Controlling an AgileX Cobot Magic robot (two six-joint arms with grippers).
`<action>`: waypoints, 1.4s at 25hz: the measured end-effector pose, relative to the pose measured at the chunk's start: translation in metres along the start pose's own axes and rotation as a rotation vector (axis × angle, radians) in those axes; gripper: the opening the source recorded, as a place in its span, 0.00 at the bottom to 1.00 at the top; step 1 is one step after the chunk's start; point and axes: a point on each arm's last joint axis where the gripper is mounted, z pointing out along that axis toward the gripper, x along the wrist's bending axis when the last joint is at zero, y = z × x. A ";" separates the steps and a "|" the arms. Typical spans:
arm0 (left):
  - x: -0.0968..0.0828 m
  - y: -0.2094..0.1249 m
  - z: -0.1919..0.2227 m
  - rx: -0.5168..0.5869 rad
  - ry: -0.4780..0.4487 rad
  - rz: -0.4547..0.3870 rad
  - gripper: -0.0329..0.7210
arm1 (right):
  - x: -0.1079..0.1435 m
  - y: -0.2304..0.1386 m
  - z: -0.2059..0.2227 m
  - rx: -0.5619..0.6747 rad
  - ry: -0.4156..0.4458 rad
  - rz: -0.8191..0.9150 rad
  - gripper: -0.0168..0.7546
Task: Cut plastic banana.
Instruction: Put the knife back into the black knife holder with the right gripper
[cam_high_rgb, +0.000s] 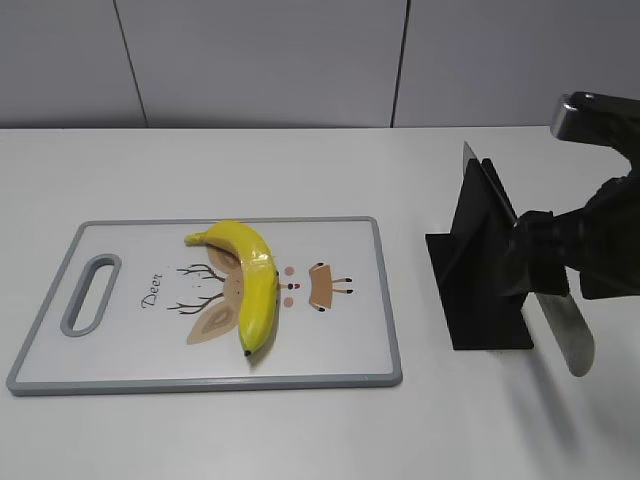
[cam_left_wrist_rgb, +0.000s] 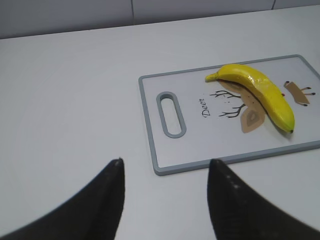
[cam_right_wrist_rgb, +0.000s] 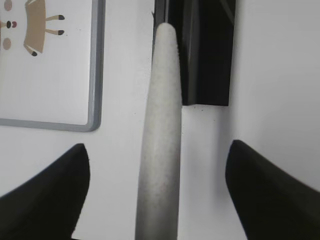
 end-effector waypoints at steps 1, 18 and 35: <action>0.000 0.000 0.000 0.000 0.000 0.000 0.72 | 0.000 0.000 -0.002 -0.006 0.003 -0.012 0.86; 0.000 0.000 0.000 0.000 -0.002 -0.001 0.88 | -0.020 -0.067 -0.102 -0.283 0.083 -0.444 0.85; -0.001 0.000 0.000 -0.001 -0.006 -0.003 0.81 | -0.062 -0.166 -0.127 -0.572 0.110 -0.482 0.76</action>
